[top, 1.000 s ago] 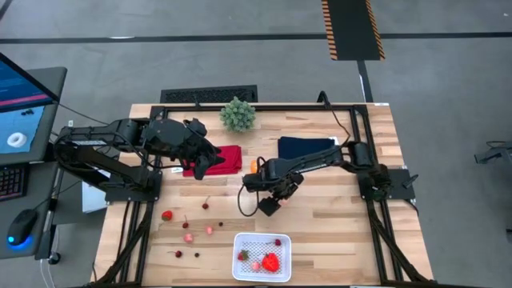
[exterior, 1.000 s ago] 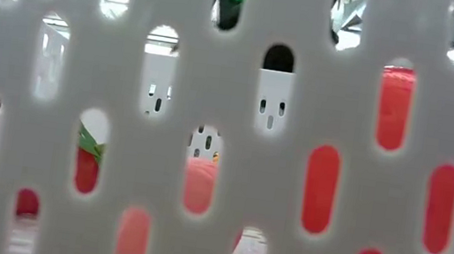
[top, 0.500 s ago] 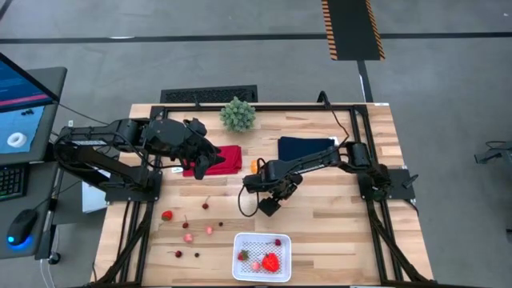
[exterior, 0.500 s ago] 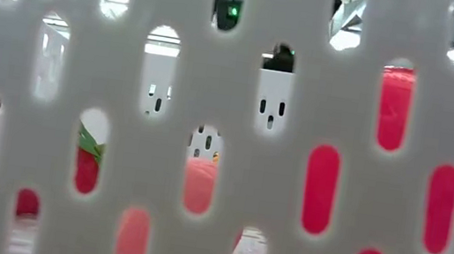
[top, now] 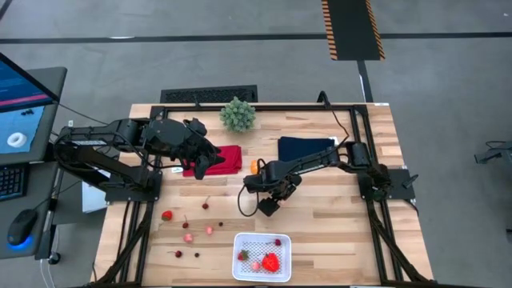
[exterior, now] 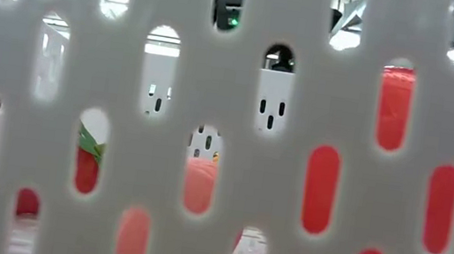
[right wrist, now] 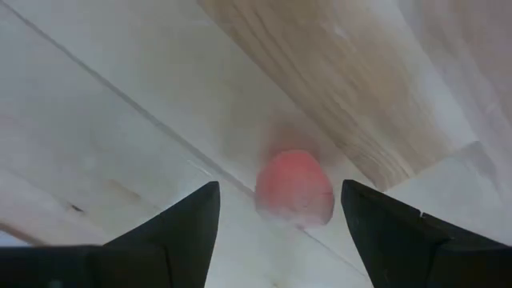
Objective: Pick and placing Produce into tupperware
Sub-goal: Put the right peach into the white bin
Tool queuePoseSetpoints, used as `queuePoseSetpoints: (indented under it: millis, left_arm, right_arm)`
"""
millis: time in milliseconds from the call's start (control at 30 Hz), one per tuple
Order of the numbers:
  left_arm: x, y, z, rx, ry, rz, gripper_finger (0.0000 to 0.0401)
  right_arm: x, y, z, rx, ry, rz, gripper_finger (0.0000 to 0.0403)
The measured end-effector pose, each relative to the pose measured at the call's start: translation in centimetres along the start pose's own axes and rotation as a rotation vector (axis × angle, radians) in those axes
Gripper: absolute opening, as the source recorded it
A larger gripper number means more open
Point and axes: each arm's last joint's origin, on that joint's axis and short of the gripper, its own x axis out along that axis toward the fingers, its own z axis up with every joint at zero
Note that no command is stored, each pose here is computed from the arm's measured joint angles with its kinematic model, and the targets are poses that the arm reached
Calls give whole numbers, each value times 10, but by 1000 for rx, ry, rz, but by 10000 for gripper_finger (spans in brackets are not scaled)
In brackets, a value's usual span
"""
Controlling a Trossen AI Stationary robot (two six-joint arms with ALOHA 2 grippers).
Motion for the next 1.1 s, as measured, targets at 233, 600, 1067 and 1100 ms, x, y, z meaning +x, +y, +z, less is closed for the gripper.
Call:
queuePoseSetpoints:
  millis: [233, 600, 1067, 1100]
  left_arm:
    - [0, 0, 0, -2, 0, -1, 190]
    - [0, 0, 0, -1, 1, -1, 190]
    - [0, 1, -2, 36, 21, -1, 190]
    - [0, 1, -2, 46, 29, 1, 190]
  right_arm:
    - [0, 0, 0, 0, 1, 0, 243]
    - [-2, -3, 3, -8, 3, 3, 63]
    - [-65, 9, -29, -76, -106, 118, 83]
    - [-73, 10, -34, -90, -122, 135, 81]
